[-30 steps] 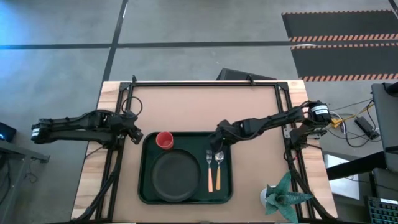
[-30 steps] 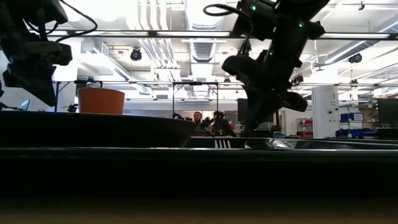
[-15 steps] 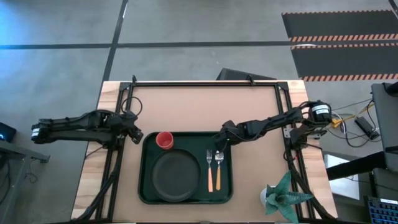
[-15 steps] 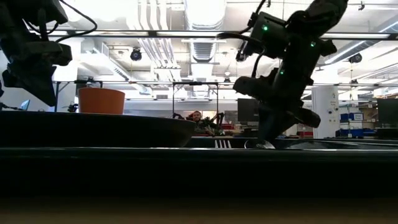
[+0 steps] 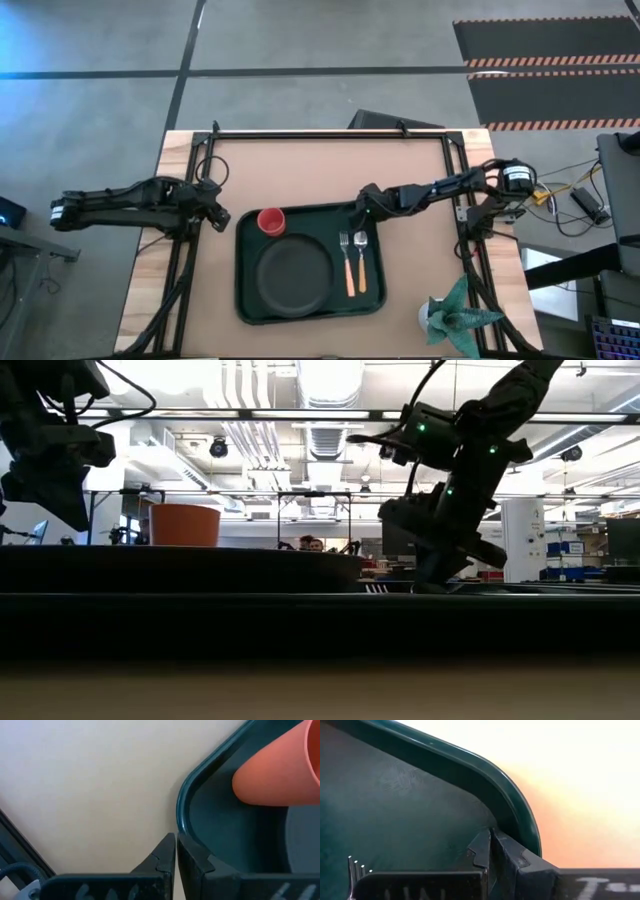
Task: Pick and place plate/cup/fork/spoon on tray
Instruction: Move the green table tray to the center
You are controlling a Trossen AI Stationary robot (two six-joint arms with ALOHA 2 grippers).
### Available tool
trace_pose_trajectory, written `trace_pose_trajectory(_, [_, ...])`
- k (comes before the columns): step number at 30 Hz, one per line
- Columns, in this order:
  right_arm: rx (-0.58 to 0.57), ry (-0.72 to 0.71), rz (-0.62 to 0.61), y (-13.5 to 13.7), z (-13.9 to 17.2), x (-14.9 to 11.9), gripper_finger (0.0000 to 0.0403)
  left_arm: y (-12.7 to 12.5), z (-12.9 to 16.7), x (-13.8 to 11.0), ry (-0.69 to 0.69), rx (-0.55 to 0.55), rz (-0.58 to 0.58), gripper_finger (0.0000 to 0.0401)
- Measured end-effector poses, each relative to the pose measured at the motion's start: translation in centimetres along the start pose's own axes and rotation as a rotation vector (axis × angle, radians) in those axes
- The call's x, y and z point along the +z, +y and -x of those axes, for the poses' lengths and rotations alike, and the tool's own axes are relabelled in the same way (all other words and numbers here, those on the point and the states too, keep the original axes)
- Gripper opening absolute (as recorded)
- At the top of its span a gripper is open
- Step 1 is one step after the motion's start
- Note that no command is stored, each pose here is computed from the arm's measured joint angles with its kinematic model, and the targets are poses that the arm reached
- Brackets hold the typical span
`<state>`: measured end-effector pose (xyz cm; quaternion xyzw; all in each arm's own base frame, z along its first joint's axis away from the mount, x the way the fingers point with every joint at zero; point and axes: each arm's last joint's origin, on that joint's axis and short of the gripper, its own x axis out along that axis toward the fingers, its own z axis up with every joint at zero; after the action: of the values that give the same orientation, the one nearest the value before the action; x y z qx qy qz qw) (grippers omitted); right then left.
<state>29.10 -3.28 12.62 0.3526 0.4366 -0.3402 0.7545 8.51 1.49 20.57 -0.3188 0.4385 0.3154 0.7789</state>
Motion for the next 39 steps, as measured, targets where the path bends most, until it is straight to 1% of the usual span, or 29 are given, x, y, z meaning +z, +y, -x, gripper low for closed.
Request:
trace_pose_trajectory(11, [-0.055,-0.015,0.013,-2.5,-0.5,2.6,0.0008,0.1,-0.6,-0.4,0.053,-0.013,-0.002,0.0000])
trace_pose_trajectory(19, [-0.095,-0.030,-0.032,-4.8,-0.8,4.7,0.0008,0.1,-0.8,-0.5,0.063,-0.007,-0.003,0.0000])
trace_pose_trajectory(22, [-0.092,-0.037,-0.040,-5.1,-0.7,5.0,0.0008,0.0,-0.9,-0.4,0.069,-0.002,-0.004,0.0000])
trace_pose_trajectory(25, [-0.070,-0.060,-0.011,-4.5,0.1,5.4,0.0009,-0.1,-1.0,-0.4,0.067,-0.004,-0.004,0.0000])
trace_pose_trajectory(27, [-0.033,-0.103,0.023,-3.4,1.5,6.1,0.0009,-0.3,-1.0,-0.1,0.050,-0.029,0.003,0.0000])
trace_pose_trajectory(30, [0.103,-0.234,0.063,-0.9,5.3,7.6,0.0009,-1.1,-1.1,0.6,-0.016,-0.099,0.015,0.0000])
trace_pose_trajectory(33, [0.212,-0.325,0.131,1.4,9.1,8.2,0.0009,-2.1,-1.5,1.5,-0.064,-0.144,-0.004,0.0000])
trace_pose_trajectory(36, [0.328,-0.426,0.197,3.4,13.5,8.4,0.0009,-3.0,-2.4,2.1,-0.066,-0.140,-0.036,0.0000])
trace_pose_trajectory(39, [0.402,-0.529,0.247,5.1,17.3,8.2,0.0009,-3.4,-3.7,2.3,-0.024,-0.089,-0.062,0.0000])
